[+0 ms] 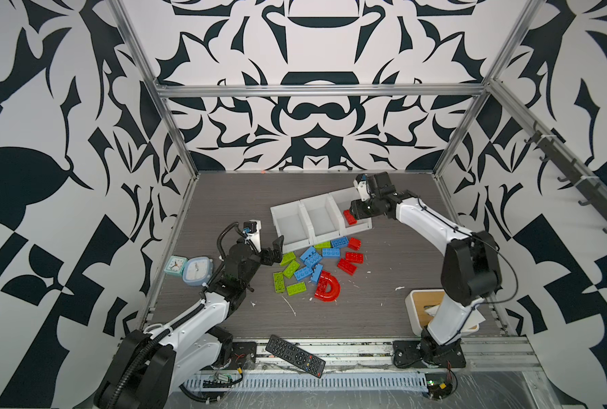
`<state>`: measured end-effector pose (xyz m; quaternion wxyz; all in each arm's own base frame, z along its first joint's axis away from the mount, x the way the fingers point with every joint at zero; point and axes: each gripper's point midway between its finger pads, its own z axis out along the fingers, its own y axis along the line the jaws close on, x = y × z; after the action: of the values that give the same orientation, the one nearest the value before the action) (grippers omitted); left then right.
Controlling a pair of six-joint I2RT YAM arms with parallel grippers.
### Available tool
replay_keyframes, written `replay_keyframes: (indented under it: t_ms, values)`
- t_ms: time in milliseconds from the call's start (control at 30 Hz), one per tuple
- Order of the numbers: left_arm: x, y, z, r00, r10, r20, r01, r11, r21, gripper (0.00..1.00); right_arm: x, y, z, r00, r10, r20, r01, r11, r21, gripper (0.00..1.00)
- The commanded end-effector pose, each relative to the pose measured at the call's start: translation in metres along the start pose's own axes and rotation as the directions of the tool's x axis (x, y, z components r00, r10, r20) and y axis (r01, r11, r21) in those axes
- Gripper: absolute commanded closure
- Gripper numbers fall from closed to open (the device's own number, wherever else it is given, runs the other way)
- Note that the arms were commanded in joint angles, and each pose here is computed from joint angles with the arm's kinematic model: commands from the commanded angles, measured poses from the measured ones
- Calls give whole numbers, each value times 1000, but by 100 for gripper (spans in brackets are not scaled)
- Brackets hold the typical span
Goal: Sort the legos into containers by color
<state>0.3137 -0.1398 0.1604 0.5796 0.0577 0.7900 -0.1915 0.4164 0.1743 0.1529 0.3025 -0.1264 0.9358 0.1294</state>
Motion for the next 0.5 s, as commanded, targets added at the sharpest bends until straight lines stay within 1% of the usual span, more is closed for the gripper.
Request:
replay_keyframes:
  t_ms: [0,67,167,333,467]
  values:
    - [-8,-2,-2,1000,13,13,-13,1000,1,0,37,5,-15,996,80,-35,-79,997,11,44]
    - [-8,0,-2,1000,17,10,-17,1000,-9,0,59,7,-16,995,78,-56,-76,996,36,43]
    - [-8,0,-2,1000,20,11,-20,1000,-11,0,76,12,-12,996,43,-79,-39,998,51,42]
    - [-5,1,2,1000,28,-14,-28,999,-17,0,88,12,9,987,18,-159,-10,999,51,40]
    - [-4,2,2,1000,29,-11,-29,999,-20,0,86,13,25,986,18,-167,-10,999,48,39]
